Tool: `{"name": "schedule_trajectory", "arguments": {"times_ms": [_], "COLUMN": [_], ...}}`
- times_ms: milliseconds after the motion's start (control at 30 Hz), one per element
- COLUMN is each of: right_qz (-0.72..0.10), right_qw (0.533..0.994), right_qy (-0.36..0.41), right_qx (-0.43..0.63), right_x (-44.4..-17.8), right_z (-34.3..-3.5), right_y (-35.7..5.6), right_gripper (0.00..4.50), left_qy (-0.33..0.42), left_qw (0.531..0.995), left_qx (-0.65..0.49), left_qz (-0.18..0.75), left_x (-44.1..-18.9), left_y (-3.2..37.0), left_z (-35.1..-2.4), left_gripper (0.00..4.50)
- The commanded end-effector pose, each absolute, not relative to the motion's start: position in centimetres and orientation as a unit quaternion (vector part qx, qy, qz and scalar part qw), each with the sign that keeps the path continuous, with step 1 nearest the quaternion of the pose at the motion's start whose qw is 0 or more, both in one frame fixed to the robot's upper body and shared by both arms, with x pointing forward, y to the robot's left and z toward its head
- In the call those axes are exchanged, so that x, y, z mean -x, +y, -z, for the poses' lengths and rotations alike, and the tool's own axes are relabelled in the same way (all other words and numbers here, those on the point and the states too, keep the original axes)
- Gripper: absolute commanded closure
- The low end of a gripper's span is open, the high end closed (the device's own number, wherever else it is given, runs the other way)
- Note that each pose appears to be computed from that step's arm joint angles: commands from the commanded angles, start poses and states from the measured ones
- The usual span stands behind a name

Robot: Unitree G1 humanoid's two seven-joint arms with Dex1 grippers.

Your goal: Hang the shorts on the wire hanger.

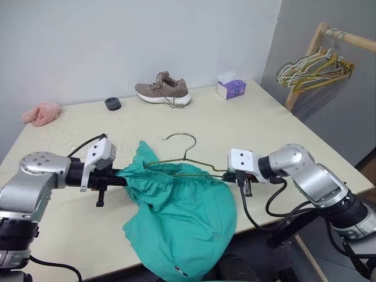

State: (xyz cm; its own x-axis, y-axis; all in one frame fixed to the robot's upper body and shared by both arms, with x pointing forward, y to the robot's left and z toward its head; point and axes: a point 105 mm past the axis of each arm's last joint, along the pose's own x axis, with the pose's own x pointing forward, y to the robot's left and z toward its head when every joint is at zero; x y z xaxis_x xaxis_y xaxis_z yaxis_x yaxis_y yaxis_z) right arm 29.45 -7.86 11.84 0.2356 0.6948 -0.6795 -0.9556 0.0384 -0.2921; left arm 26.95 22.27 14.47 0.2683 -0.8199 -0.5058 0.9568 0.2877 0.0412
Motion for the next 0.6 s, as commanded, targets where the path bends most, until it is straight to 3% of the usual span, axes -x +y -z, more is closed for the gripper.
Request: {"name": "schedule_trajectory", "arguments": {"times_ms": [33,600], "right_qz": [-0.620,-0.636], "right_qw": [0.679,0.663], "right_qy": [0.133,0.112], "right_qx": [0.370,0.378], "right_x": [-28.76,-27.88], "right_z": [-13.97,-14.32], "right_y": [-5.97,-5.31], "right_gripper": [4.50,4.50], "left_qy": [0.185,0.171], "left_qw": [0.782,0.810], "left_qx": [-0.187,-0.146], "left_qz": [0.566,0.541], "left_x": [-27.50,-27.84], "left_y": [21.83,21.94], "left_z": [-14.85,-15.30], "left_gripper": [4.49,4.49]}}
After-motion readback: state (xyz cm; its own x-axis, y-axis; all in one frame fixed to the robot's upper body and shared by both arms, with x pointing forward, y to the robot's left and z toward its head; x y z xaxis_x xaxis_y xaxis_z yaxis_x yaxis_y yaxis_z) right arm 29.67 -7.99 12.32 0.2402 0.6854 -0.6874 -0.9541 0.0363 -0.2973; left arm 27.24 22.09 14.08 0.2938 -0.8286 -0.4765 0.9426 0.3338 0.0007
